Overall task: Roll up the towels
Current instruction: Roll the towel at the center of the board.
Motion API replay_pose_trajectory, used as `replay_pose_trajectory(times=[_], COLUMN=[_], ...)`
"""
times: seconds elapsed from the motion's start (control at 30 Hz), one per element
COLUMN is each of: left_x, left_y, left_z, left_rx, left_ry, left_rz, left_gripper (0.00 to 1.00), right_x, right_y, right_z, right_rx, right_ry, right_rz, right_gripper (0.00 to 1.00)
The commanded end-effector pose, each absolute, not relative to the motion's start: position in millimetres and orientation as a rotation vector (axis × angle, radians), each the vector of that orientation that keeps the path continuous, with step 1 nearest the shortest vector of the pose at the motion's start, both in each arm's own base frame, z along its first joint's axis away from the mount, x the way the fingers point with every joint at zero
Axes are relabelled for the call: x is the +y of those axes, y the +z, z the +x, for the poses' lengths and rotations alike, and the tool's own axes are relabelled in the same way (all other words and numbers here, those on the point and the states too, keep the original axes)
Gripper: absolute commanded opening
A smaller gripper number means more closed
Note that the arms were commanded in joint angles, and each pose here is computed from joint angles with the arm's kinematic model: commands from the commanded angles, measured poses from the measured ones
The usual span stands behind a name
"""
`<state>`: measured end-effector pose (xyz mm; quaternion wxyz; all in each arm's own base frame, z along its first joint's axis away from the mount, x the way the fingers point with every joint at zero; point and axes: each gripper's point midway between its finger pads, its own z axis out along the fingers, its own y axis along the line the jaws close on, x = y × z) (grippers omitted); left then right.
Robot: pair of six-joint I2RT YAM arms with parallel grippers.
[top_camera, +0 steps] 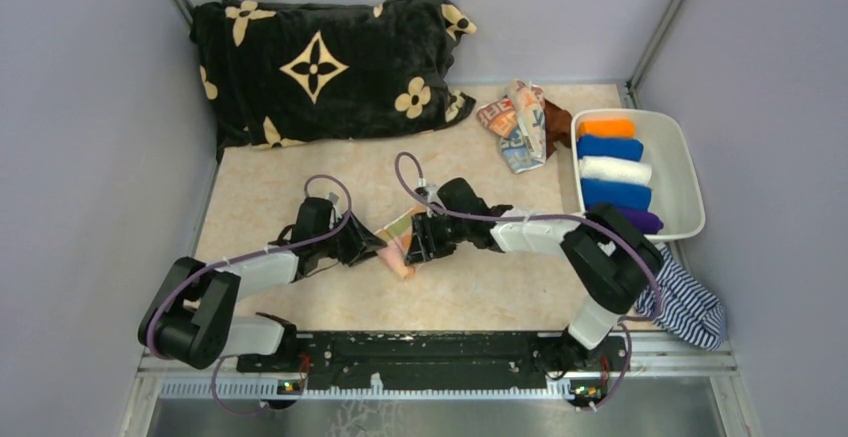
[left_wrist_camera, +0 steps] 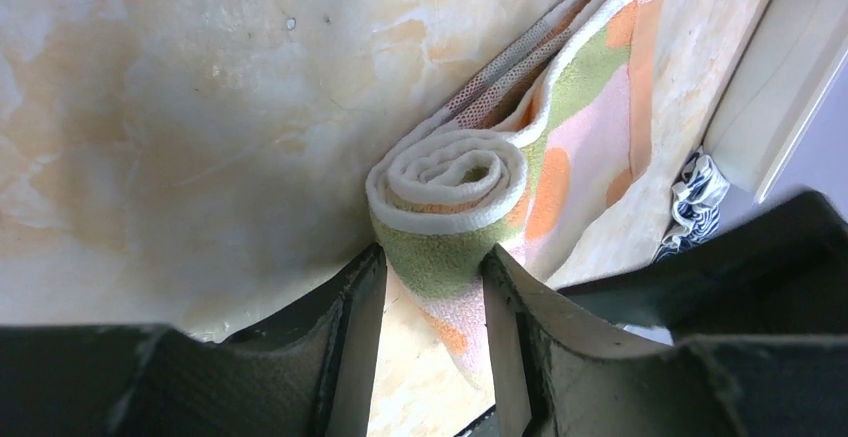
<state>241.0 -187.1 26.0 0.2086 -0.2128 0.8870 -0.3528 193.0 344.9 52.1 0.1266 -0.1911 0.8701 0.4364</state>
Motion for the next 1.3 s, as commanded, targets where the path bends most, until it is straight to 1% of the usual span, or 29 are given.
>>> replay_pose_trajectory(times=[0.0,0.07,0.17,0.27,0.37,0.7,0.87,0.97,1.17,1.27], left_x=[-171.8,-172.0,-172.2,-171.9,-172.0,-171.7,-171.4,-170.7,-170.4,-170.3], left_y=[-0.6,-0.8,-0.4,0.4,0.8,-0.3,-1.1,-2.5,-3.7,-3.6], left_z=[230.3,230.5,230.0,230.0,229.6,228.6,228.0,227.3,226.7,227.3], left_rx=[2.552,2.553,2.553,2.551,2.55,2.55,2.552,2.555,2.56,2.558], left_ry=[-0.838,-0.837,-0.838,-0.835,-0.834,-0.831,-0.827,-0.82,-0.816,-0.816], left_rz=[-0.627,-0.629,-0.632,-0.633,-0.635,-0.64,-0.64,-0.643,-0.641,-0.644], left_gripper=[0.49,0.49,0.49,0.5,0.5,0.51,0.51,0.51,0.51,0.51], right_x=[330.1,333.9,346.2,356.4,364.7,372.7,368.9,370.2,379.1,385.0], right_y=[80.7,89.4,98.3,96.5,79.9,39.3,25.7,36.0,88.7,101.9], right_z=[206.7,206.0,203.6,202.0,199.8,194.4,193.3,193.2,196.8,198.2], right_rx=[2.4,2.336,2.243,2.197,2.191,2.191,2.209,2.202,2.106,2.074], right_ry=[0.721,0.587,0.458,0.339,0.24,0.116,0.078,0.092,0.156,0.178], right_rz=[-0.772,-0.815,-0.861,-0.899,-0.95,-1.05,-1.079,-1.07,-1.037,-1.031], right_gripper=[0.46,0.46,0.46,0.46,0.46,0.44,0.41,0.43,0.47,0.48])
